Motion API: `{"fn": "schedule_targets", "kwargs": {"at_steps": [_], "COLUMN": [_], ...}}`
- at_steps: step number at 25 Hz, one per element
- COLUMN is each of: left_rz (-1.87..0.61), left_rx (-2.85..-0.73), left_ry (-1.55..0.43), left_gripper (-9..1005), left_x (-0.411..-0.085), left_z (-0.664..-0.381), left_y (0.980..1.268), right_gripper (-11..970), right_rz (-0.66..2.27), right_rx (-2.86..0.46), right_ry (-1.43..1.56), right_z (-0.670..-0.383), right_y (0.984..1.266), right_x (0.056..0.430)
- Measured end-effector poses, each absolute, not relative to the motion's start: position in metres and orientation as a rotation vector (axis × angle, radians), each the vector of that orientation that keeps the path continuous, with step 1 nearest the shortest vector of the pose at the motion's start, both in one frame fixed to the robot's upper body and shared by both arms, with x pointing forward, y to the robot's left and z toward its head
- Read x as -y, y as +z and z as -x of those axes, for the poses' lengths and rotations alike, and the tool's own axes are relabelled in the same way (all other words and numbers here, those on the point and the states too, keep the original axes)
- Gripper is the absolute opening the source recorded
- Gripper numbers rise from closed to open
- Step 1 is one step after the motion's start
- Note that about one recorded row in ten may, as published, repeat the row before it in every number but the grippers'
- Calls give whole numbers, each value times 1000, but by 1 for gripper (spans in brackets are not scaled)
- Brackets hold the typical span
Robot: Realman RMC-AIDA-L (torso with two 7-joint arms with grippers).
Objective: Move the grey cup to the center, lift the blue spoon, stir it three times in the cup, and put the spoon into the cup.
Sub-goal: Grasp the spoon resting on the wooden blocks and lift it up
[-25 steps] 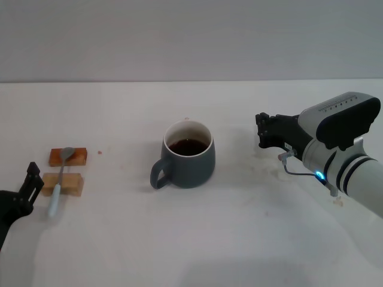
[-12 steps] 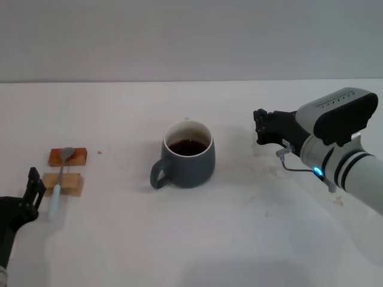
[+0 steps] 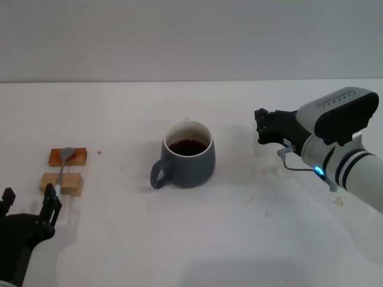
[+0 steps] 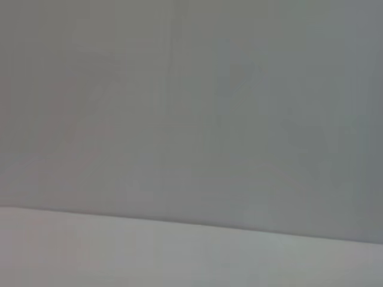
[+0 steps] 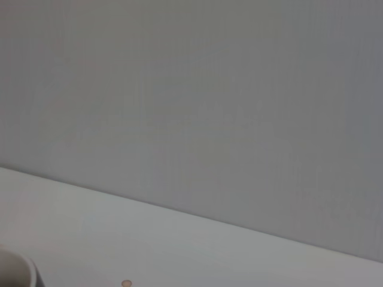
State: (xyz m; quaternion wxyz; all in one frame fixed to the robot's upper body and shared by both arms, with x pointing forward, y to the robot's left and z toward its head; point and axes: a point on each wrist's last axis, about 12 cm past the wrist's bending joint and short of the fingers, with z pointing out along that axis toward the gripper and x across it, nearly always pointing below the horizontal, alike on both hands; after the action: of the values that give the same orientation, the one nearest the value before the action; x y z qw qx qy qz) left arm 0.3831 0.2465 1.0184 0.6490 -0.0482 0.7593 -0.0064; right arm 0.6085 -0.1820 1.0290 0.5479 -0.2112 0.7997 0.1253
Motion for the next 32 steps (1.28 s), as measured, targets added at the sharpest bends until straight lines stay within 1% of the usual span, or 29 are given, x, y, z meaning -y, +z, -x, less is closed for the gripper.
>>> {"fn": "schedule_targets", "kwargs": {"at_steps": [5,7,26,32], "left_rz": [105,92,86,103], "left_rx": [-1742,-1746,-1773,-1776], "left_ry": [-17,-17,-32,-51], "left_gripper": [719,717,694,687], "left_x": [-245,-245,-242,-247], "left_z": [-381,-385,-390,-391], "left_y": [1014,1008,995,986], "right_gripper": [39,39,38,38], "right_rz": [507,511,513,514], "right_rx": [-1893,-1892,-1903,-1901], "right_ry": [299,301,296,298], "right_z": [-608,-608,-608,-608], "right_y": [1029,1029,1028,1029], "right_x": [181,180,180,179]}}
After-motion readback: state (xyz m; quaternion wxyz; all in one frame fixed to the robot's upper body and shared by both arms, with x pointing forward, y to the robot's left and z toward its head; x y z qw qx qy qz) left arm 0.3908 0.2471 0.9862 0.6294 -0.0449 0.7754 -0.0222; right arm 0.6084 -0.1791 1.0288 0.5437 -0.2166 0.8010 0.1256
